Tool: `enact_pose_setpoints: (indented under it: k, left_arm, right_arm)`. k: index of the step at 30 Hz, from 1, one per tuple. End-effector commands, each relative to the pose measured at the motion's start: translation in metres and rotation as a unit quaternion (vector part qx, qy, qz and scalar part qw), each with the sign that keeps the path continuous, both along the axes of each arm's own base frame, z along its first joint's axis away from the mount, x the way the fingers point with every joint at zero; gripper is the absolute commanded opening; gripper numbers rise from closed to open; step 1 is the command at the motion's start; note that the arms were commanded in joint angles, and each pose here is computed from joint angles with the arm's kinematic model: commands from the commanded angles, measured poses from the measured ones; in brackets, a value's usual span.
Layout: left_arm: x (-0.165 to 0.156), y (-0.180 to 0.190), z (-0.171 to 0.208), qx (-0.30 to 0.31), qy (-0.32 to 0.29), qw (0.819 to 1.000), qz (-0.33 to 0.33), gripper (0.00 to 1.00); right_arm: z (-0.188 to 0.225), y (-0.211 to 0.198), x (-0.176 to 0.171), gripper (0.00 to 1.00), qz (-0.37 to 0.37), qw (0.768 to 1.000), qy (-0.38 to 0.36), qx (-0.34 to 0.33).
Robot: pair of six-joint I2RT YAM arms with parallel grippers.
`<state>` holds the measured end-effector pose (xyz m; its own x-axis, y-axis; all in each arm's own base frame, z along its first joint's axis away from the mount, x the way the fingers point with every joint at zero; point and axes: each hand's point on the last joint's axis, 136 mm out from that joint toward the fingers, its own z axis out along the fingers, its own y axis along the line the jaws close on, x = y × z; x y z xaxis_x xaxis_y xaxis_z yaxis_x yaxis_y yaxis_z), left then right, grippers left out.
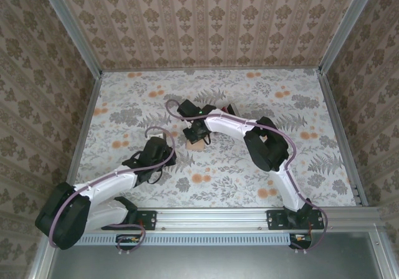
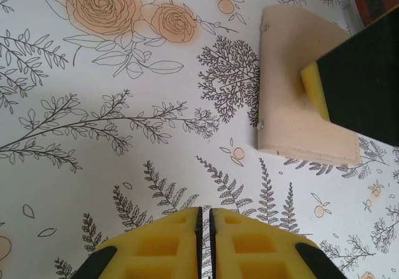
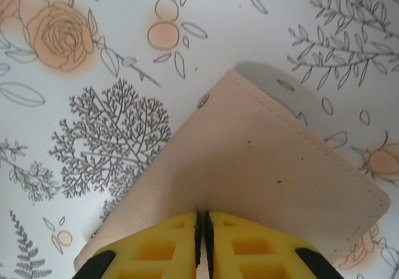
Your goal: Put the credit cards into the card holder
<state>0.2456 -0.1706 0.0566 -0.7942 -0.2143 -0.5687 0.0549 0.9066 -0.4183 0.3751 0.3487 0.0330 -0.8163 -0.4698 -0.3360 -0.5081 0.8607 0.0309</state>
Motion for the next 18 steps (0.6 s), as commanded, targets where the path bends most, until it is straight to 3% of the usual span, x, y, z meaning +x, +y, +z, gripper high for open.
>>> enact_pose_setpoints:
  k: [1,18]
  left_arm:
    - [0.002,0.003,-0.001,0.014,0.003,1.0,-0.002,0.14]
    - [0.033,-0.022,-0.004,0.014,0.018,1.0,-0.021,0.14]
  right_arm:
    - [-0.019,-0.019,0.011,0.16,-0.011,0.999,0.005,-0.036]
    - [-0.002,-0.023,0.011,0.18,0.001,1.0,-0.003,-0.022]
